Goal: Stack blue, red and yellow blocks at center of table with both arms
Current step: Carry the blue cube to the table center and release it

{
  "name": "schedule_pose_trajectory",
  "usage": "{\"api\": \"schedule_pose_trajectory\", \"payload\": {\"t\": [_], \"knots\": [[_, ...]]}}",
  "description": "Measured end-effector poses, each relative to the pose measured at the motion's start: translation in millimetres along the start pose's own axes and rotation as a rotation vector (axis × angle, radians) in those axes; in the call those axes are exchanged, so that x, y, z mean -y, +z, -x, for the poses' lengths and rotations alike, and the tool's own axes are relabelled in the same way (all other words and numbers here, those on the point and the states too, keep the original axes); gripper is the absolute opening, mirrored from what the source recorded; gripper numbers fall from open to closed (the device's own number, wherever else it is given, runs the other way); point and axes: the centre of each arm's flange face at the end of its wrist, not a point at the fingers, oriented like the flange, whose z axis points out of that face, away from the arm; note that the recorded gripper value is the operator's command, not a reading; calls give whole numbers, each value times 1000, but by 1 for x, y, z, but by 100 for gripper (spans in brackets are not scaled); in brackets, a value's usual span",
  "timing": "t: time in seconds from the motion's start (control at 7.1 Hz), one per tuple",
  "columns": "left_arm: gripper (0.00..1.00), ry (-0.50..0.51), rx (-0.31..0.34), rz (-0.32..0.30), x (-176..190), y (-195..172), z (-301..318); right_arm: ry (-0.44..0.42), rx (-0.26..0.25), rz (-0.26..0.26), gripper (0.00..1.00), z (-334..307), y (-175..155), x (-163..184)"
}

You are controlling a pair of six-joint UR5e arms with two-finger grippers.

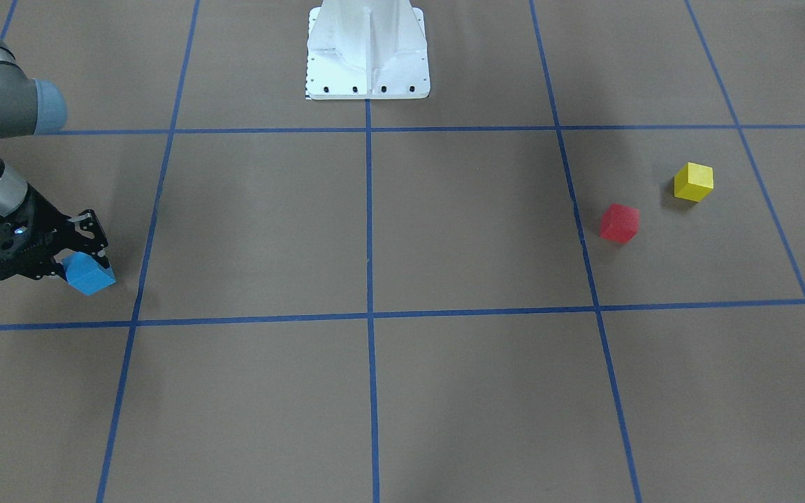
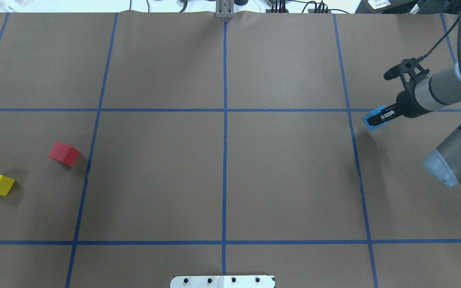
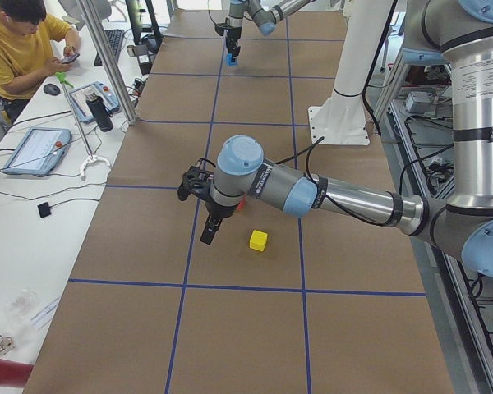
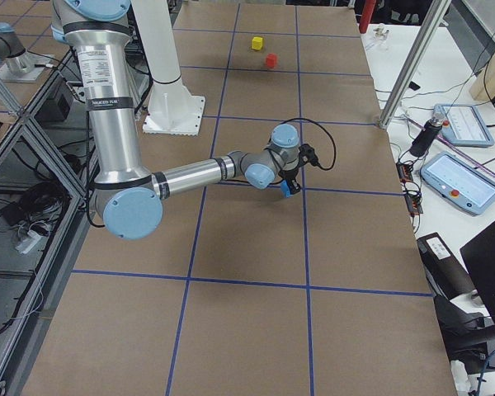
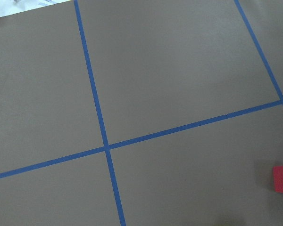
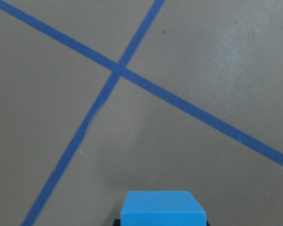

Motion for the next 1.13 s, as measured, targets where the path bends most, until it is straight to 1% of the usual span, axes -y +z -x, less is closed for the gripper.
{"api": "schedule_pose_trajectory", "payload": {"t": [0.14, 0.28, 0.42, 0.56, 0.7, 0.85, 0.99, 1.13], "knots": [[100, 0, 0, 0, 0, 0, 0, 61, -6, 11, 0, 40, -2, 39], [100, 0, 0, 1, 0, 0, 0, 138, -24, 19, 0, 89, -1, 72], [100, 1, 0, 1, 1, 0, 0, 230, -43, 16, 0, 145, 2, 96], [100, 0, 0, 1, 1, 0, 0, 328, -48, 1, 0, 203, 4, 111], [100, 0, 0, 1, 0, 0, 0, 408, -46, -21, 0, 255, 8, 120], [100, -1, 0, 2, 0, 1, 0, 463, -52, -40, 0, 301, 20, 129], [100, -2, 0, 2, 0, 1, 1, 495, -67, -48, 13, 343, 37, 138], [100, -3, 0, 3, 0, 1, 1, 498, -88, -43, 27, 377, 59, 136]]}}
